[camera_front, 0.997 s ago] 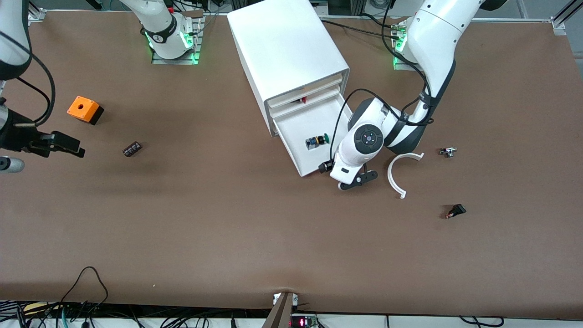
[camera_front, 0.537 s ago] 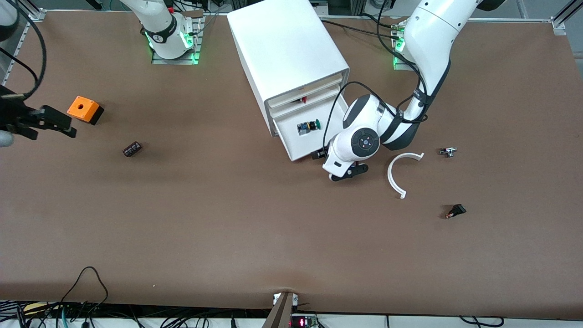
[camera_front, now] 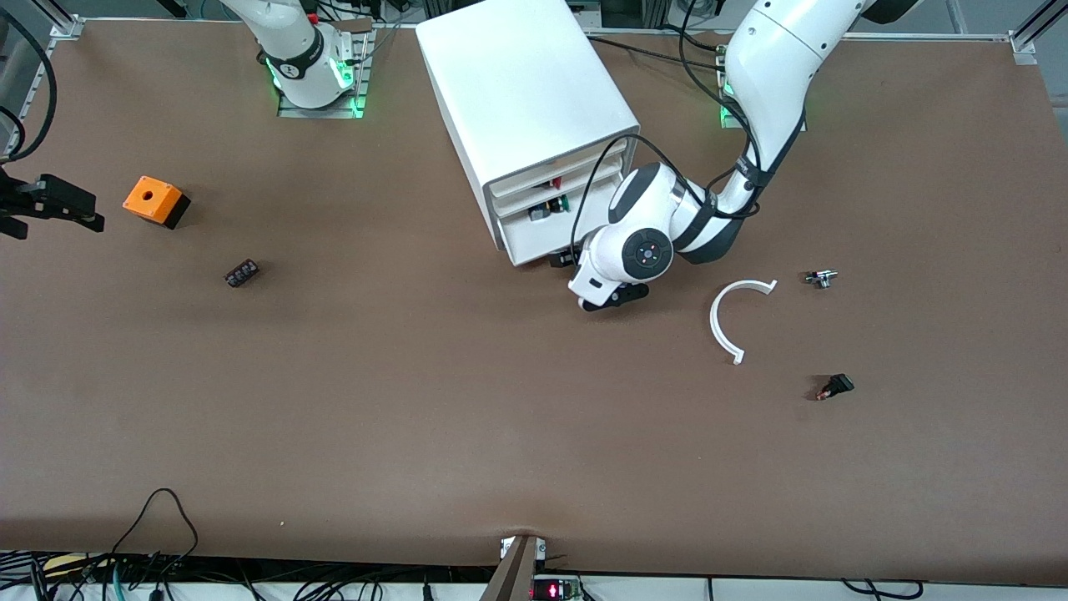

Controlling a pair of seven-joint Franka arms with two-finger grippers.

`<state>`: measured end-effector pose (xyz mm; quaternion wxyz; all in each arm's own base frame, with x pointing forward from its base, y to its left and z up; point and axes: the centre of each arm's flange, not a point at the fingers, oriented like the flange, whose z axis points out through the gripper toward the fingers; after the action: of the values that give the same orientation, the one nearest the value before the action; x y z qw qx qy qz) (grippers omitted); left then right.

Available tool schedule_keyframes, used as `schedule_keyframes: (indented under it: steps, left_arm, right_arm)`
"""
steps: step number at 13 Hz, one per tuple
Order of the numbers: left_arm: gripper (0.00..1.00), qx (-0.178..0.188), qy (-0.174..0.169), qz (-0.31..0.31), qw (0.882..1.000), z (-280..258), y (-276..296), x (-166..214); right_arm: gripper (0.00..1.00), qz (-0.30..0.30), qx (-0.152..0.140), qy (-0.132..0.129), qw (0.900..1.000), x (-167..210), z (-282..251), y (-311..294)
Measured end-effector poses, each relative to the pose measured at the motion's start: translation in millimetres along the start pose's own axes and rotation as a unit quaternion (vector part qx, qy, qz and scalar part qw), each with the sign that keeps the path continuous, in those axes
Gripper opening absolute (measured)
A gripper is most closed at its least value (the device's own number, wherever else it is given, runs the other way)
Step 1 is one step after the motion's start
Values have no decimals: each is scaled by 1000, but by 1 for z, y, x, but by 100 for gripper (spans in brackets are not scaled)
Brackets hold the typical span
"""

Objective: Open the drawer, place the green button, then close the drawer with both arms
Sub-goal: 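Push the drawer fully shut with the left gripper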

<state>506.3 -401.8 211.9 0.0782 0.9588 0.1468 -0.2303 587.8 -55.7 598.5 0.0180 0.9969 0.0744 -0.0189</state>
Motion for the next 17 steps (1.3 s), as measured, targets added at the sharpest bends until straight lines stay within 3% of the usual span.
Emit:
schedule_keyframes:
  steps: [10, 17]
  left_arm:
    - [100, 7, -28, 18, 999, 24, 14, -34]
    - [100, 10, -28, 14, 999, 28, 24, -47]
  right_arm:
    - [100, -101, 7, -22, 995, 3, 9, -9]
    - [100, -108, 3, 2, 994, -15, -16, -20]
